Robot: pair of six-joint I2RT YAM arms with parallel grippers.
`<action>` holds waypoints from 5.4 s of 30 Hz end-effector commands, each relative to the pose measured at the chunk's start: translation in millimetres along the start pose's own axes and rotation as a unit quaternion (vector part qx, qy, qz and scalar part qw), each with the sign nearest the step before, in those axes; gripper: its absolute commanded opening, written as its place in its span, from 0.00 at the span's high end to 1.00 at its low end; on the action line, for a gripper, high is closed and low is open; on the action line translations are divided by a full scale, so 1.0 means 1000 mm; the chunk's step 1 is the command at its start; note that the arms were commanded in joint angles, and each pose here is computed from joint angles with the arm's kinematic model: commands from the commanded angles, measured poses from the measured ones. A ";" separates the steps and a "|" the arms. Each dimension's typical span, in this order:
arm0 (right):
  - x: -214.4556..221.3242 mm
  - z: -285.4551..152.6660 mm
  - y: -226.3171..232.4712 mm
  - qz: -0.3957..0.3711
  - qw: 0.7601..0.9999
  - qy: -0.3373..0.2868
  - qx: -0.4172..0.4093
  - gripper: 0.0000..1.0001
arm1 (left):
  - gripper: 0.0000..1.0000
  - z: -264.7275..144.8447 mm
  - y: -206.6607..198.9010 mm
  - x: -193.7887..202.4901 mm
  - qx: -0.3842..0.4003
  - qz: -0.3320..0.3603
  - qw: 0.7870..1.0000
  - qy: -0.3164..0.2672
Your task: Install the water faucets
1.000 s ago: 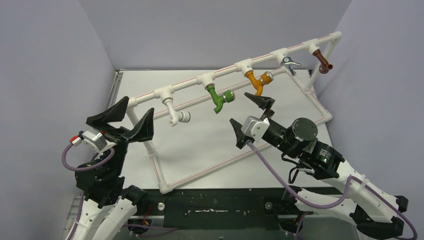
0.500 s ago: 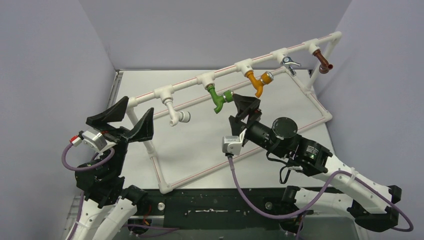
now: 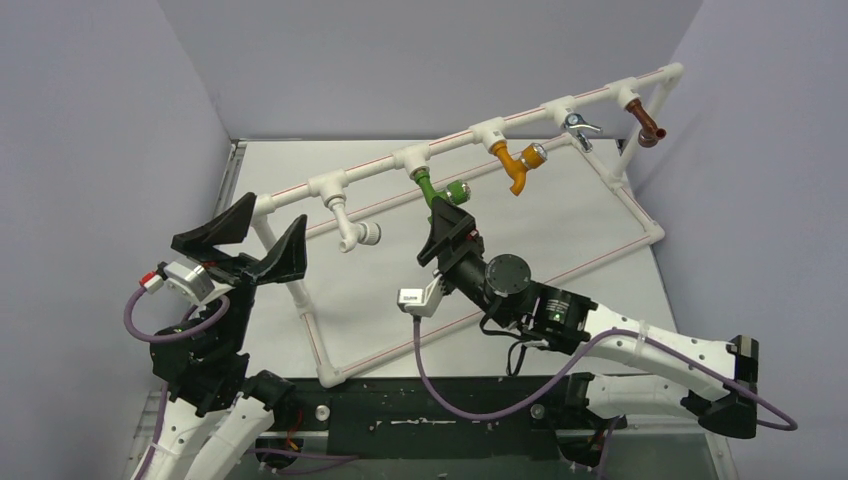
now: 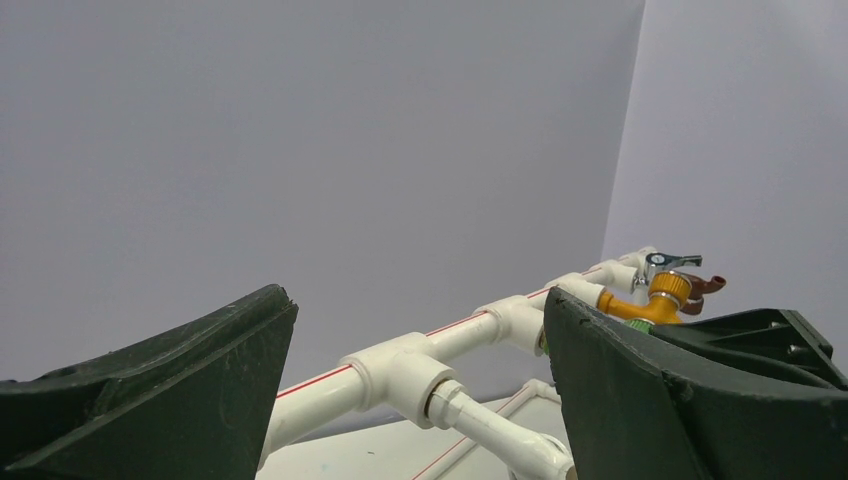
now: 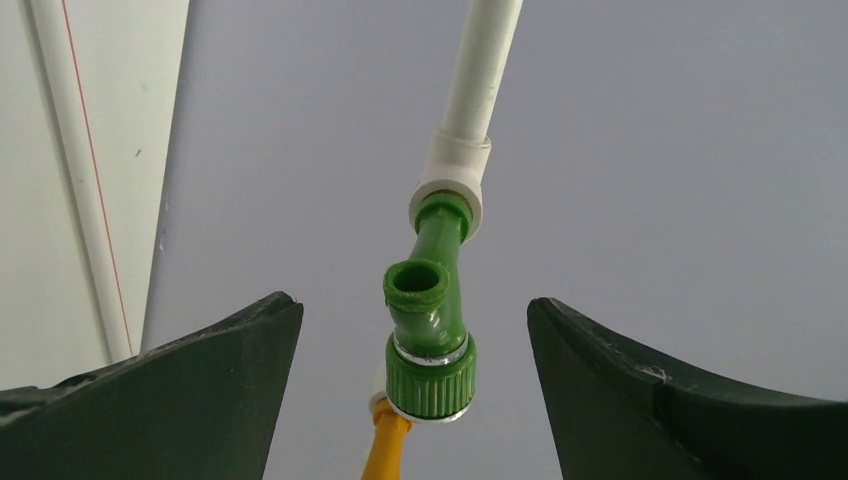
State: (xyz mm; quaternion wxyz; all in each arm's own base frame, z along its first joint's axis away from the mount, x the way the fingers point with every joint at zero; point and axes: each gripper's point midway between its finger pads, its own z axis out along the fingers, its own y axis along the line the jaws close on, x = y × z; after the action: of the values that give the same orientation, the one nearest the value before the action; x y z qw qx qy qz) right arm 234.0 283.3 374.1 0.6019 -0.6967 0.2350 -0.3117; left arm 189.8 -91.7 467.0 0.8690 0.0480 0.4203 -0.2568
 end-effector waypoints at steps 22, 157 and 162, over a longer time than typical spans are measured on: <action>0.026 0.028 -0.011 0.040 0.992 0.087 0.083 0.38 | 0.06 0.001 -0.003 -0.013 0.005 0.001 1.000 -0.018; 0.036 -0.020 -0.083 0.688 0.703 -0.111 0.143 0.10 | 0.06 0.003 -0.006 -0.004 0.009 -0.003 1.000 -0.005; 0.021 -0.026 -0.078 0.555 0.817 -0.135 0.076 0.08 | 0.06 0.003 -0.006 -0.004 0.009 -0.003 1.000 -0.005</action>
State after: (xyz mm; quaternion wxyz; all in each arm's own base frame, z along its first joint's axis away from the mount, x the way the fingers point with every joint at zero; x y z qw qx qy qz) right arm 243.9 263.1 450.4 0.7481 -0.2771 0.5519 0.2427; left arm 189.4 -98.7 464.7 0.8632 0.0553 0.4246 -0.2675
